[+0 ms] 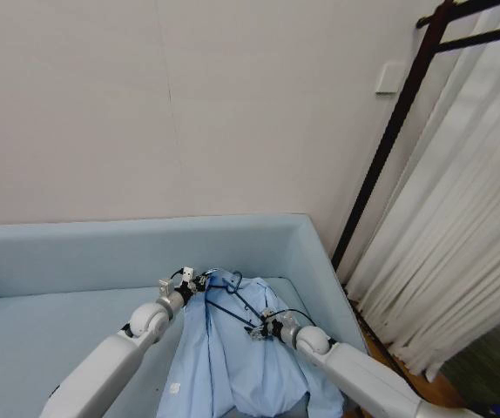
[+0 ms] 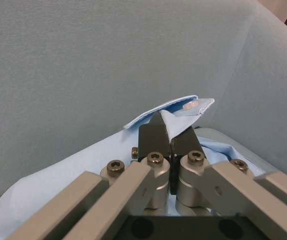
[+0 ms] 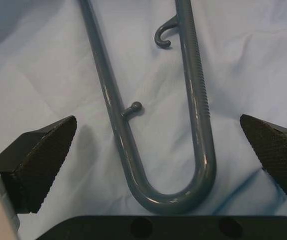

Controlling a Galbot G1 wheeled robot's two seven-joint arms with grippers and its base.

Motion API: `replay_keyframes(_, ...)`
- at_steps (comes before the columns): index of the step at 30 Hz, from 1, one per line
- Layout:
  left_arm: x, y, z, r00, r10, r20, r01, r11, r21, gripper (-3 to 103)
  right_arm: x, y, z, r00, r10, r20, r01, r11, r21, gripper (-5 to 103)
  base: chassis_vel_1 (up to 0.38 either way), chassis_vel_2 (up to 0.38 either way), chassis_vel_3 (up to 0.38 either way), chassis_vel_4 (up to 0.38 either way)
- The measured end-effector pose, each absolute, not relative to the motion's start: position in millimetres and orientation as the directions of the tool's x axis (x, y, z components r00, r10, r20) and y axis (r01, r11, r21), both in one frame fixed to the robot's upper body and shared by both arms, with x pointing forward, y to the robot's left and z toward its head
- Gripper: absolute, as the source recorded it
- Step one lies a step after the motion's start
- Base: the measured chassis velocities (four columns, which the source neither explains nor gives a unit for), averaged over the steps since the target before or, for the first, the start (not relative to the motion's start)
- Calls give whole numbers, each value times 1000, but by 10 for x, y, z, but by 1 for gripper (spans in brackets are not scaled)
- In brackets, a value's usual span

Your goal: Pick up the clothes from the sofa and hang them on the clothes hanger.

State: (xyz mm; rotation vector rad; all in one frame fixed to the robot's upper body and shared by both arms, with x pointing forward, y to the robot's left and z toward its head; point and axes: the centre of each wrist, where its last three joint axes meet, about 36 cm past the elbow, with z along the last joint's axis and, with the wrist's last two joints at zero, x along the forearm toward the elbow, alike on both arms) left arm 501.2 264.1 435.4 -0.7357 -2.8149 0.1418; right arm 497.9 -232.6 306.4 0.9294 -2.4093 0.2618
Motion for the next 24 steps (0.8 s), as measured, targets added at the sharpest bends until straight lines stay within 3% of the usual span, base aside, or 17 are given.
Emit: replay_keyframes(24,4967,2624,4343,-843,504,189,477,862,-170,0,5128,-2353,3041,-646,-547,532,-717,675,-176,100,0,0,0,0)
